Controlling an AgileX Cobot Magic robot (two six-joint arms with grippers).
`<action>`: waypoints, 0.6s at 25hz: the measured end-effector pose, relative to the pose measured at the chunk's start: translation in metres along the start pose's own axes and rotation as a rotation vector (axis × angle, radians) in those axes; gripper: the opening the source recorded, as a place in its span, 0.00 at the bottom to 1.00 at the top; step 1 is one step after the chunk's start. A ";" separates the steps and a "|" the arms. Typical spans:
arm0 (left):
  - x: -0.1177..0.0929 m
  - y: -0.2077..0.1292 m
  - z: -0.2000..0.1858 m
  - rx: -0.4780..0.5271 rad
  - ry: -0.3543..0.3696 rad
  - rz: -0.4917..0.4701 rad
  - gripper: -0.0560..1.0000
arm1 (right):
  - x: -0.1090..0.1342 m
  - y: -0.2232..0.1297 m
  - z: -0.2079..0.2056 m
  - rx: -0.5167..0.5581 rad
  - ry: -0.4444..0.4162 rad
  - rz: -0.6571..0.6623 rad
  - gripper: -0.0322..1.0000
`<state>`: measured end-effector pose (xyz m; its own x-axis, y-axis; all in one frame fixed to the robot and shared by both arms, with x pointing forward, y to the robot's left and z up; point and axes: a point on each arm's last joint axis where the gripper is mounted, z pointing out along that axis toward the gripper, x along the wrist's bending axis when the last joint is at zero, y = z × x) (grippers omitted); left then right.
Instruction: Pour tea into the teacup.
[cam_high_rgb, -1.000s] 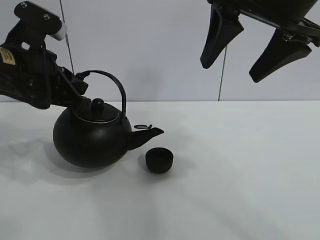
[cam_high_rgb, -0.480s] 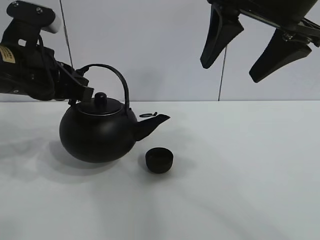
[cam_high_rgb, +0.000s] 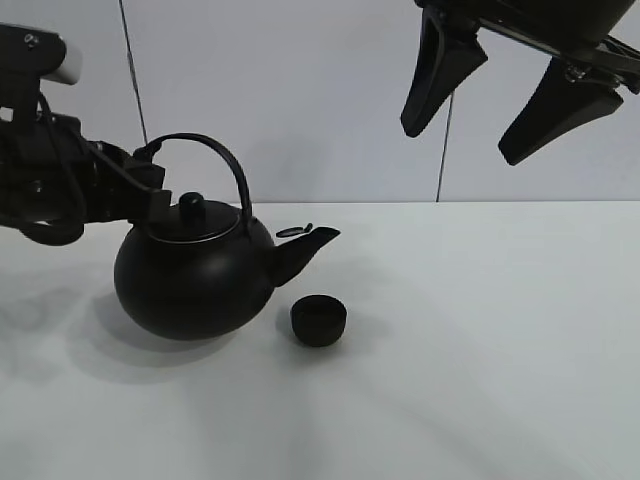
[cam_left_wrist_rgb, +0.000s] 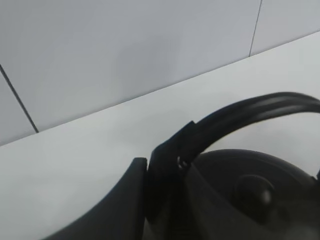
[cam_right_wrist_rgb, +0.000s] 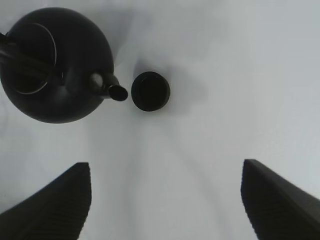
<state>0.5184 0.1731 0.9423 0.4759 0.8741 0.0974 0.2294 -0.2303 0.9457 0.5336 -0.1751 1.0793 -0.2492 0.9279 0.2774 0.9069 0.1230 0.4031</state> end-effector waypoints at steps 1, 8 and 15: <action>0.000 -0.003 -0.002 -0.001 0.010 -0.013 0.18 | 0.000 0.000 0.000 0.000 0.000 0.000 0.58; 0.006 -0.007 -0.007 -0.012 0.077 -0.062 0.18 | 0.000 0.000 0.000 0.000 0.000 0.000 0.58; 0.009 -0.008 -0.007 -0.013 0.116 -0.101 0.18 | 0.000 0.000 0.000 0.000 0.000 0.000 0.58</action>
<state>0.5148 0.1861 0.9380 0.3498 0.9362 0.0356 0.2602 -0.1336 0.9563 0.5336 -0.1751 1.0793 -0.2492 0.9279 0.2774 0.9069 0.1230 0.4031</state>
